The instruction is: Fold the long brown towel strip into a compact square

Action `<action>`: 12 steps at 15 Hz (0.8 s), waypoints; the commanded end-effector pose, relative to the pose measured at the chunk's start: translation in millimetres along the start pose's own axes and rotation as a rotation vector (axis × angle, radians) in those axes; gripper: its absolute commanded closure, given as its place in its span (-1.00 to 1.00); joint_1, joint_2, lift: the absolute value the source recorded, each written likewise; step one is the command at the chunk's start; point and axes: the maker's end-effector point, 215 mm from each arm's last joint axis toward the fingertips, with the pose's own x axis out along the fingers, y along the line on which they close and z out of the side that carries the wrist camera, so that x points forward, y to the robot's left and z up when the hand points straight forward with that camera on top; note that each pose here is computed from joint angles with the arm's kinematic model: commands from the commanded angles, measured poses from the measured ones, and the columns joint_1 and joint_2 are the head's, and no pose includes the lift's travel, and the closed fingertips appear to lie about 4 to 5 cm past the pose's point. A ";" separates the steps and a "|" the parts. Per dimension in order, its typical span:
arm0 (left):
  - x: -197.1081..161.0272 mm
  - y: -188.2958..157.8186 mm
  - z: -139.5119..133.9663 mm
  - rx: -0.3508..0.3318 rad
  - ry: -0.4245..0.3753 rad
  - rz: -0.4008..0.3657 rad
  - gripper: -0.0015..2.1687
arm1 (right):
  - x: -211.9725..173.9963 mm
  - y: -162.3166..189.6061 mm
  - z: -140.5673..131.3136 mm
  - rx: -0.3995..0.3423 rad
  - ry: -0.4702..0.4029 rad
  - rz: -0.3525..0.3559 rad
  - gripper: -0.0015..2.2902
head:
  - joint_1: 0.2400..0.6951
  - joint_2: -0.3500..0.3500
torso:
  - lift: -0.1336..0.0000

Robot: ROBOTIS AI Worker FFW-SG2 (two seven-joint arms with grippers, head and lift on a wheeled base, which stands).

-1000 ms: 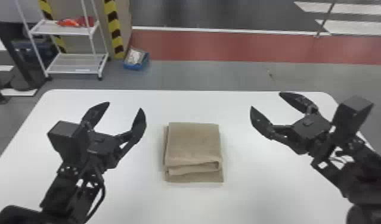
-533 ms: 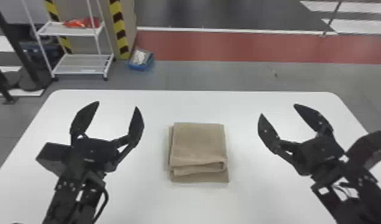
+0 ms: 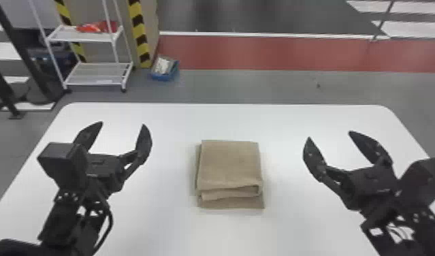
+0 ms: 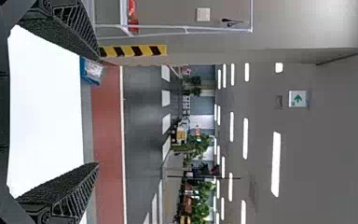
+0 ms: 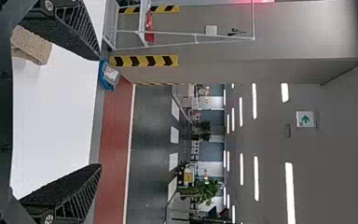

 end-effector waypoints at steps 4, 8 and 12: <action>-4.6 22.9 18.5 -0.016 -0.064 0.068 -0.92 | -6.0 -1.3 13.8 -0.013 -0.026 0.001 -0.94 | 1.00 0.04 | -0.86; -6.8 26.5 19.6 -0.026 -0.084 0.065 -0.92 | -5.5 0.1 16.3 -0.015 -0.034 0.004 -0.94 | 1.00 0.07 | -0.86; -7.6 25.2 18.7 -0.026 -0.081 0.063 -0.92 | -3.7 0.5 15.7 -0.015 -0.034 0.007 -0.94 | 1.00 0.08 | -0.86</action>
